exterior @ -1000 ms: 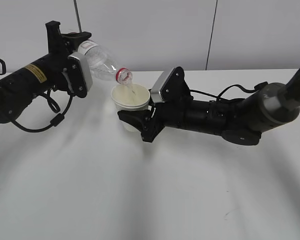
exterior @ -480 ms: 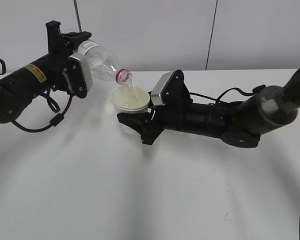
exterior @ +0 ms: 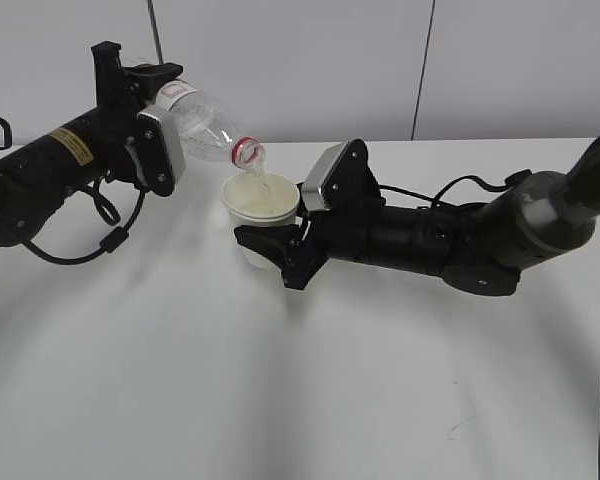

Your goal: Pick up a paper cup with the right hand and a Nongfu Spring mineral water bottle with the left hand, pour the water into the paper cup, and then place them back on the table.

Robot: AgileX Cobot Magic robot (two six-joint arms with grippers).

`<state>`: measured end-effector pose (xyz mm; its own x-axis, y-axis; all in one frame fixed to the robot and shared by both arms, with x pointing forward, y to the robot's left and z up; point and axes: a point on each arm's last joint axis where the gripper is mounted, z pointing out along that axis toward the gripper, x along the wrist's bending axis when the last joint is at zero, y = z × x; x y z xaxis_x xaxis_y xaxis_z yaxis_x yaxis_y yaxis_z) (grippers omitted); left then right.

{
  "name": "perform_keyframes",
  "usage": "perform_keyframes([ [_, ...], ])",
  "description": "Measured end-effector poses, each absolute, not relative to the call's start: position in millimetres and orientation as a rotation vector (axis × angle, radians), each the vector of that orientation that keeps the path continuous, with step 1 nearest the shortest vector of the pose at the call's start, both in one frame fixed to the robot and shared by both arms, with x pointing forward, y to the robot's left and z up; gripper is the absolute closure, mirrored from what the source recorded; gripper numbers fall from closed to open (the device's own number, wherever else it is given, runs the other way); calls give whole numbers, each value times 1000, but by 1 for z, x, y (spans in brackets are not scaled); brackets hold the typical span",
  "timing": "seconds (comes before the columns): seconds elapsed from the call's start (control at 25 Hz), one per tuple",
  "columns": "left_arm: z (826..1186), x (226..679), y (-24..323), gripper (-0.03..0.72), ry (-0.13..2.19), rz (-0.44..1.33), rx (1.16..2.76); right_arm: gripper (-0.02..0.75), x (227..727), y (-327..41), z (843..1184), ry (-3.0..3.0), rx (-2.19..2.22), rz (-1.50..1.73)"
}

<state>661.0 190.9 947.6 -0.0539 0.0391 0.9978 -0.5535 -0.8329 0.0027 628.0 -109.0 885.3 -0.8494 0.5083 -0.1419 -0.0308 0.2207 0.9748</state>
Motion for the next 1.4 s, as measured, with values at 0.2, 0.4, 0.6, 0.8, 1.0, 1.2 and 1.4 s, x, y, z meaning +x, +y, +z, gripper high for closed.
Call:
perform_keyframes([
  [0.2, 948, 661, 191, 293, -546, 1941, 1817, 256, 628, -109, 885, 2067, 438, 1665],
  [0.4, 948, 661, 191, 293, -546, 1941, 1817, 256, 628, -109, 885, 2067, 438, 1665],
  [0.6, 948, 661, 191, 293, -545, 1941, 1817, 256, 628, -109, 885, 2067, 438, 1665],
  [0.8, 948, 661, 191, 293, -497, 1910, 1814, 256, 628, -109, 885, 2065, 441, 1665],
  [1.0, 948, 661, 189, 293, -391, 1836, 1803, 256, 630, -110, 886, 2043, 473, 1668],
  [1.2, 948, 659, 182, 293, -259, 1726, 1776, 256, 632, -111, 887, 2018, 512, 1672],
  [1.4, 945, 659, 180, 293, -62, 1569, 1769, 256, 633, -112, 888, 2000, 537, 1673],
])
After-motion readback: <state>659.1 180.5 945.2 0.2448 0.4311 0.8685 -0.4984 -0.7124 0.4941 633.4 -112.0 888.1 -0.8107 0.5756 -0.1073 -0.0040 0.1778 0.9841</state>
